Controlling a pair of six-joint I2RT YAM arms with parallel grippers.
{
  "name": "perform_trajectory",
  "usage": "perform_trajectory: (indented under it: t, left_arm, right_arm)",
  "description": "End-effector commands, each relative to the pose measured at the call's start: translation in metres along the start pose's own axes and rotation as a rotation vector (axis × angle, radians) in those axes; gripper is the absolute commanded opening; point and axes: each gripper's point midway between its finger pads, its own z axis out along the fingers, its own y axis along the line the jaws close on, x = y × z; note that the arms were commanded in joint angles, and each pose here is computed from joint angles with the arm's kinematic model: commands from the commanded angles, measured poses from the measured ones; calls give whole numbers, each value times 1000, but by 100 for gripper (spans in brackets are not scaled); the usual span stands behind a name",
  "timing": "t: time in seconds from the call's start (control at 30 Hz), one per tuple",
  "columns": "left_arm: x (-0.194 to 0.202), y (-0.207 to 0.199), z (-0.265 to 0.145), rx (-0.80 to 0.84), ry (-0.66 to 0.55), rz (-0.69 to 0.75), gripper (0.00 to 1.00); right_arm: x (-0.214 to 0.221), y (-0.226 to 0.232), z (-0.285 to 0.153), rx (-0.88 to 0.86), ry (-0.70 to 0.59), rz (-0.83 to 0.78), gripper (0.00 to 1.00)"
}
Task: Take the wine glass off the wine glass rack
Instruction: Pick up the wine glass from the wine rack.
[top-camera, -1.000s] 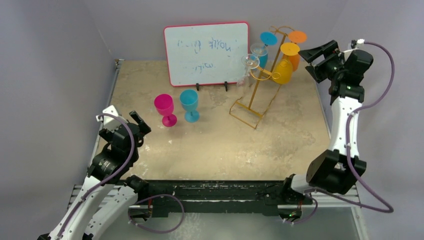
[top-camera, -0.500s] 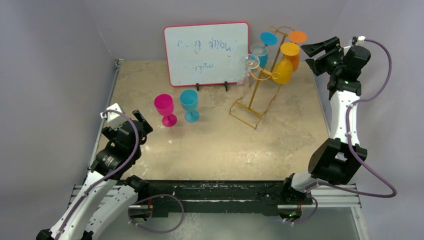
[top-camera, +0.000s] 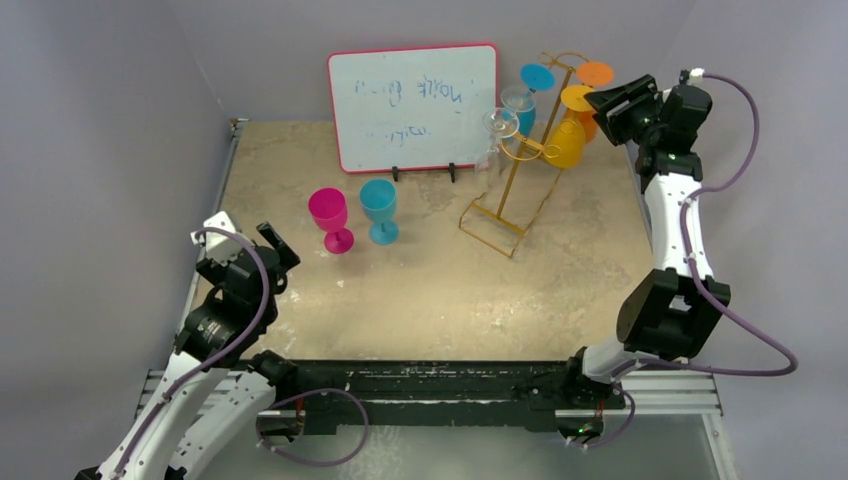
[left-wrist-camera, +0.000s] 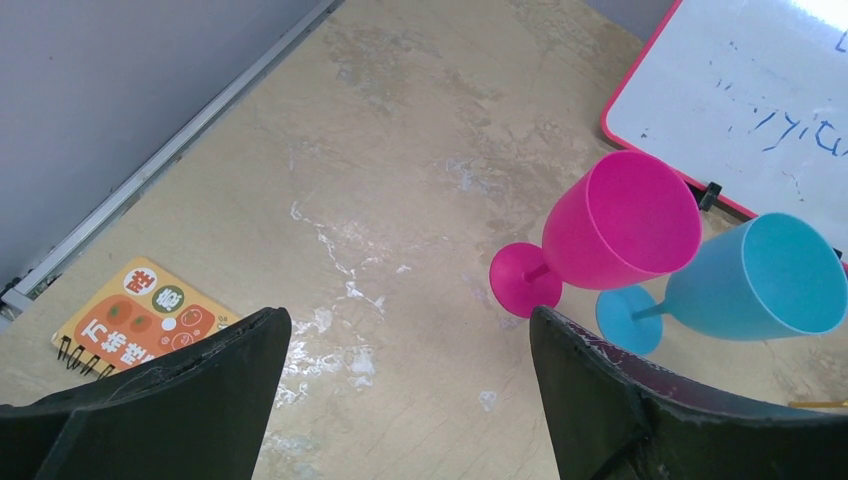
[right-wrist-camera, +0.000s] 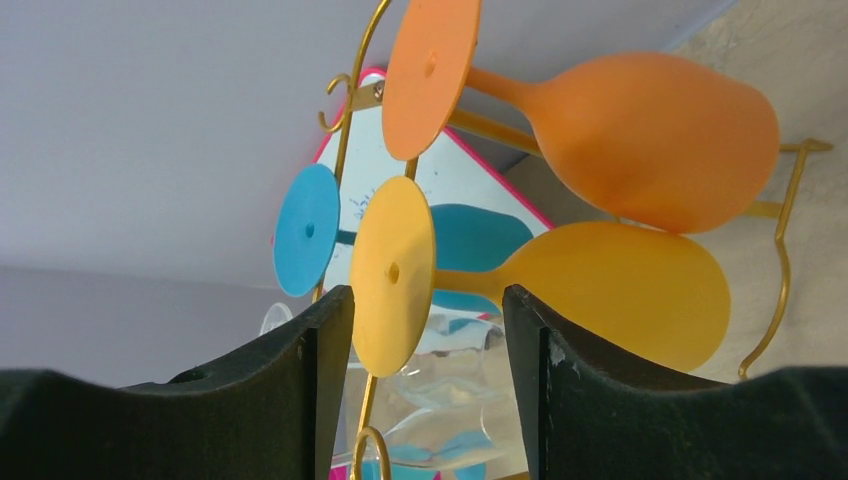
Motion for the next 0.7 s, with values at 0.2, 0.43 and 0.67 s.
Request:
perform_trajectory:
  t: [0.2, 0.43, 0.67]
  left_arm:
    - [-6, 5, 0, -24, -33, -34, 88]
    - [-7, 6, -1, -25, -35, -35, 88]
    - [-5, 5, 0, -26, -30, -29, 88]
  right_arm:
    - [-30, 28, -3, -46, -77, -94, 49]
    - [-24, 26, 4, -43, -34, -98, 42]
    - [-20, 22, 4, -35, -18, -104, 37]
